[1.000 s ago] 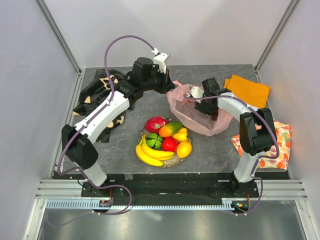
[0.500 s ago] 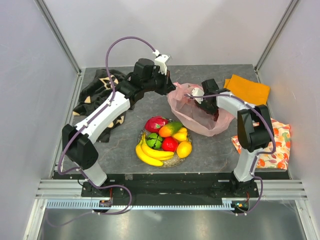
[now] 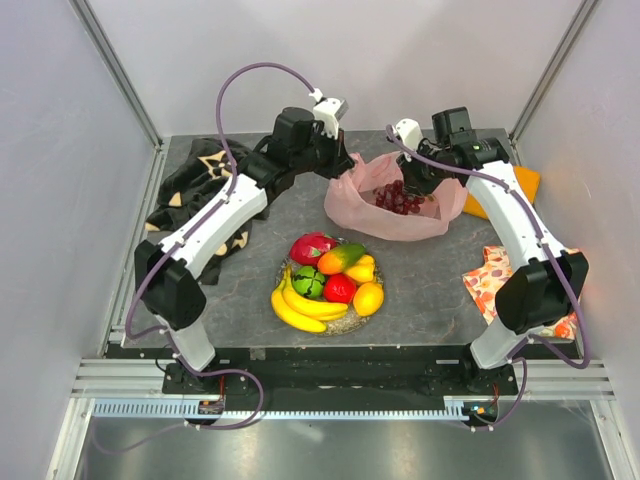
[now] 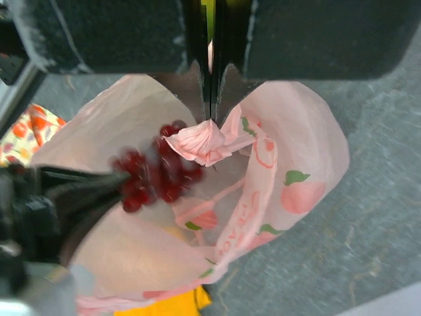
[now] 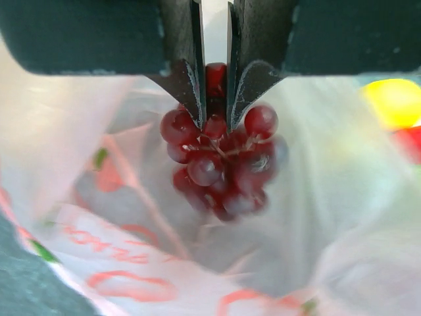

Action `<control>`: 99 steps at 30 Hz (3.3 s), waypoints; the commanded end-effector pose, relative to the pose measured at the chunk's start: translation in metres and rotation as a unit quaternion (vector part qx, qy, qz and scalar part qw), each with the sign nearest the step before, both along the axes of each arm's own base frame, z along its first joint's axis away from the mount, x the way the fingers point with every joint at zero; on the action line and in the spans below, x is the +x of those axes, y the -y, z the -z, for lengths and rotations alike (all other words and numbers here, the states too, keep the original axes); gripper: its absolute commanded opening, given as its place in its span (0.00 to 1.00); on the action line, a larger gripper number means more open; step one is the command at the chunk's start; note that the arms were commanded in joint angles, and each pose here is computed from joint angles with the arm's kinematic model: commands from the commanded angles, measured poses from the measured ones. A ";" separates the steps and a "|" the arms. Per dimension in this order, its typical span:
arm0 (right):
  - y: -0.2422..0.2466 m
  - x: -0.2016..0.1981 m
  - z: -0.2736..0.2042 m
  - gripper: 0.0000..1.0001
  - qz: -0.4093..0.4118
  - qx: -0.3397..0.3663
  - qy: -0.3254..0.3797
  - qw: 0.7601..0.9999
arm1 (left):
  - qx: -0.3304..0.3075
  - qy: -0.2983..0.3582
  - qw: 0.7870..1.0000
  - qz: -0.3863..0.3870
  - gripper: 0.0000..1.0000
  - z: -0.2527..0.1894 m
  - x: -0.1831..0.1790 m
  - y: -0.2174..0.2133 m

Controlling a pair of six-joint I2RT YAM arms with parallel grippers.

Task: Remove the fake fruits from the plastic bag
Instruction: Take out the fake fruit from the plastic bag, then place the fake fruit on the plate.

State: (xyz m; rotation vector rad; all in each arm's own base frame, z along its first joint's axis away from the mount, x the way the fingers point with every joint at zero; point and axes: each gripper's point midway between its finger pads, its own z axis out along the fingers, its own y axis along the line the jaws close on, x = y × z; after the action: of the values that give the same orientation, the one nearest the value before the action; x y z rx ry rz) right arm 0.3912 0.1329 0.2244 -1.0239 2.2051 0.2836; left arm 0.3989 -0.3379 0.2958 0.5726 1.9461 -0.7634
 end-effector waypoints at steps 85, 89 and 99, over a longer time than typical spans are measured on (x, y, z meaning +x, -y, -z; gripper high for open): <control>-0.205 -0.191 0.018 0.01 -0.393 -0.035 -0.112 0.912 | -0.002 0.149 0.980 -0.132 0.77 -0.093 -0.055 -0.215; -0.206 -0.180 0.026 0.01 -0.374 -0.050 -0.104 0.920 | -0.003 0.150 0.980 -0.132 0.77 -0.095 -0.055 -0.215; -0.216 -0.154 0.036 0.20 -0.316 -0.062 -0.081 0.943 | -0.009 0.142 0.981 -0.129 0.77 -0.091 -0.053 -0.213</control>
State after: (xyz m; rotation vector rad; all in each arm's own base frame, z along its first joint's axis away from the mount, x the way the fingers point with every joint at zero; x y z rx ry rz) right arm 0.2241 0.3396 0.1892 -1.9015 1.9768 0.5754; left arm 0.3448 -0.1214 0.3705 0.3921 1.7497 -0.4685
